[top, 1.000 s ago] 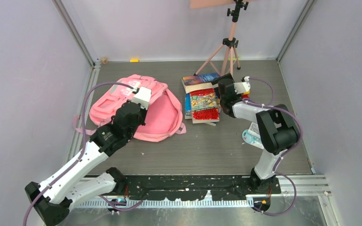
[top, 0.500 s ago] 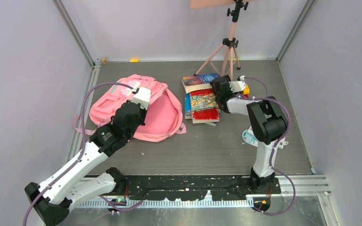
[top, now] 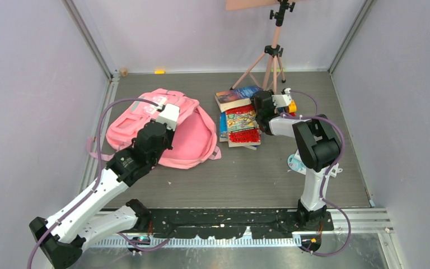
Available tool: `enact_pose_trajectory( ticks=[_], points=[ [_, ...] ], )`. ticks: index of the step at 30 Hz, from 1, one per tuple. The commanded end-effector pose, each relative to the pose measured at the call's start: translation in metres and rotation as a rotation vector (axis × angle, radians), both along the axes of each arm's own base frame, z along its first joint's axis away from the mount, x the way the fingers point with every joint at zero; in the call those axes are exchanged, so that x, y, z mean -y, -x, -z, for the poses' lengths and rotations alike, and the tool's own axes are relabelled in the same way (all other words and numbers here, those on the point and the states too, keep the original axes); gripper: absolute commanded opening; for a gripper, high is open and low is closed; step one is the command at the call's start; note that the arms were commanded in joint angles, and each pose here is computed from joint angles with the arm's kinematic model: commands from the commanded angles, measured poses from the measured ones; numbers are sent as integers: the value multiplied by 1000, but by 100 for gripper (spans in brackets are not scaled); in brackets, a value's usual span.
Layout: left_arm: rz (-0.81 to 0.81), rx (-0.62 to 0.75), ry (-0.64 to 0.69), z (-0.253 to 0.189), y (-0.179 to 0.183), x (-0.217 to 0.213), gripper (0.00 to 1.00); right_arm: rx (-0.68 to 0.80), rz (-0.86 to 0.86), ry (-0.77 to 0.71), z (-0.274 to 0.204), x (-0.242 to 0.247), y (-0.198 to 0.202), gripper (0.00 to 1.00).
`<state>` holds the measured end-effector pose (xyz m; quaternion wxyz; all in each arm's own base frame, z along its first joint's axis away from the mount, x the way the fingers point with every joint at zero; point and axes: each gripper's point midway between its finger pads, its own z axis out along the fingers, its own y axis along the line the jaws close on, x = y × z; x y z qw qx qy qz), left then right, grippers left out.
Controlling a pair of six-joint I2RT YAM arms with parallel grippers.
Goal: Pack the student bag
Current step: Pick up the book from the center of the board, then place the book in the student bag.
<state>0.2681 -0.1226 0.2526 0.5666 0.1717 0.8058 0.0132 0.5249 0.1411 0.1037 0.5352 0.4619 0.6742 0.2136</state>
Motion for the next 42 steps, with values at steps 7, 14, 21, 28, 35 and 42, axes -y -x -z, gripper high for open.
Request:
enact_pose_trajectory(
  ticks=[7,14,21,28,35,42],
  points=[
    [-1,109,103,-35,-5,4,0,393,-47,-72,-128,-7,-3,1],
    [-2,107,103,-35,-5,4,0,525,-121,-34,-201,-14,17,1],
    [-4,108,101,-34,-5,3,0,556,-185,-6,-226,-10,54,1],
    [0,105,100,-32,-6,5,0,501,-339,69,-240,-15,105,1],
    [21,86,122,-29,-6,11,0,415,-496,74,-253,-17,169,1],
    [34,75,137,-28,-5,14,0,393,-557,-171,-245,-40,198,1]
  ],
)
